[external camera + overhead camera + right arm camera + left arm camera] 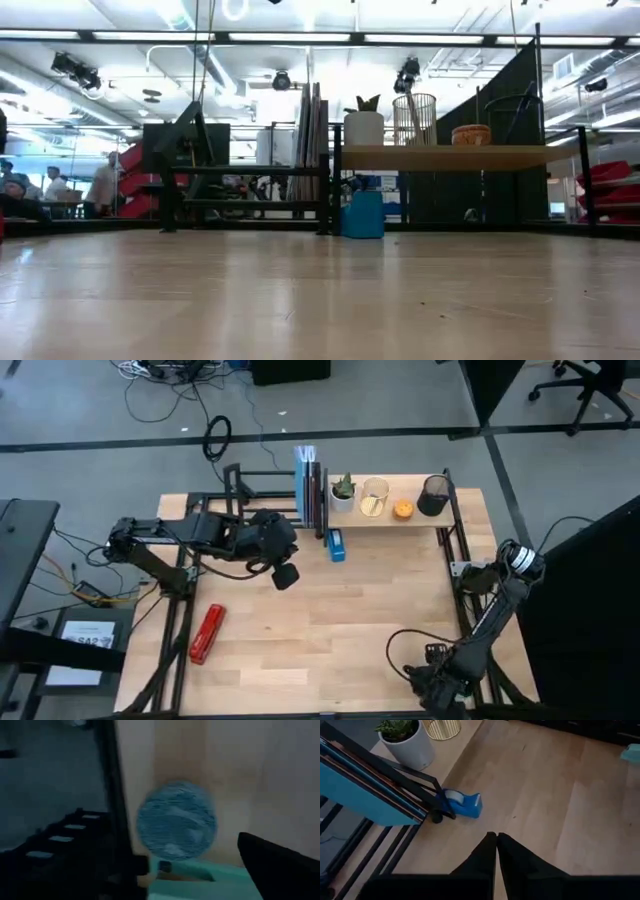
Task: Stock shelves
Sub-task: Put the blue scented candle under the shelf
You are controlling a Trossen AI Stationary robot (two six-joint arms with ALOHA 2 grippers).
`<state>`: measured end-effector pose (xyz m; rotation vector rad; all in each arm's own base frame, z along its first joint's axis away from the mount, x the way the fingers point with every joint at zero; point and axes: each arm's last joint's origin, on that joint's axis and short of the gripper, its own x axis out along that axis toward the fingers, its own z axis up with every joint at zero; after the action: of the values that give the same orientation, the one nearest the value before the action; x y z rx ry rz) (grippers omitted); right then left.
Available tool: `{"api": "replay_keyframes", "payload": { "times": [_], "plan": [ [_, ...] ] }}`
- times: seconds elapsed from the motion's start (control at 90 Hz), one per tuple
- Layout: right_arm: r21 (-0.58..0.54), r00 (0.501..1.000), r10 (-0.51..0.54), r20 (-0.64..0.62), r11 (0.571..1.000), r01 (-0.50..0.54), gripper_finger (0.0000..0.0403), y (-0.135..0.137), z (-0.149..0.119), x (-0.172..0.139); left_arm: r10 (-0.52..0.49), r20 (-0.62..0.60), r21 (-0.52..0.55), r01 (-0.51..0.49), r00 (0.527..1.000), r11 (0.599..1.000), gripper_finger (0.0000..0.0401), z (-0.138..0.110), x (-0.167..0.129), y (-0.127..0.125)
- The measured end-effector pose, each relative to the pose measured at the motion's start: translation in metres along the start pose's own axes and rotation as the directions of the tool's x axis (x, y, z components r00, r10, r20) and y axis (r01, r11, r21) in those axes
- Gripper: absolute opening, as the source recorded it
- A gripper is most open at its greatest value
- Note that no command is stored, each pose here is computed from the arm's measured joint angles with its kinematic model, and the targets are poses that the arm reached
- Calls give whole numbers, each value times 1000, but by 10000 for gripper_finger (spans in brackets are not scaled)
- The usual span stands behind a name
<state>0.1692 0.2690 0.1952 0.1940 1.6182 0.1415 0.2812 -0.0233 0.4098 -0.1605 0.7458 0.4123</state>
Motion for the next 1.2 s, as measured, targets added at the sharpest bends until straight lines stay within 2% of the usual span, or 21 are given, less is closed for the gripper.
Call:
{"api": "replay_keyframes", "payload": {
  "times": [0.178,0.5,0.789,0.9,1.2],
  "plan": [
    [-36,992,-4,126,999,9,371,8,-3,1,-2,-1,-2,2,1000,1000,0,0,0,0],
    [-137,966,-56,254,986,93,382,19,-26,7,-6,-2,-6,6,1000,1000,0,0,0,0],
    [-154,972,-82,221,981,118,386,5,-35,30,-11,-4,-8,11,1000,1000,0,0,0,0],
    [-164,973,-49,226,983,88,382,4,-37,38,-12,-5,-16,12,1000,1000,0,0,0,0],
    [-139,974,-20,225,989,52,344,-1,-40,50,-13,-5,-26,13,1000,1000,0,0,0,0]
  ]
}}
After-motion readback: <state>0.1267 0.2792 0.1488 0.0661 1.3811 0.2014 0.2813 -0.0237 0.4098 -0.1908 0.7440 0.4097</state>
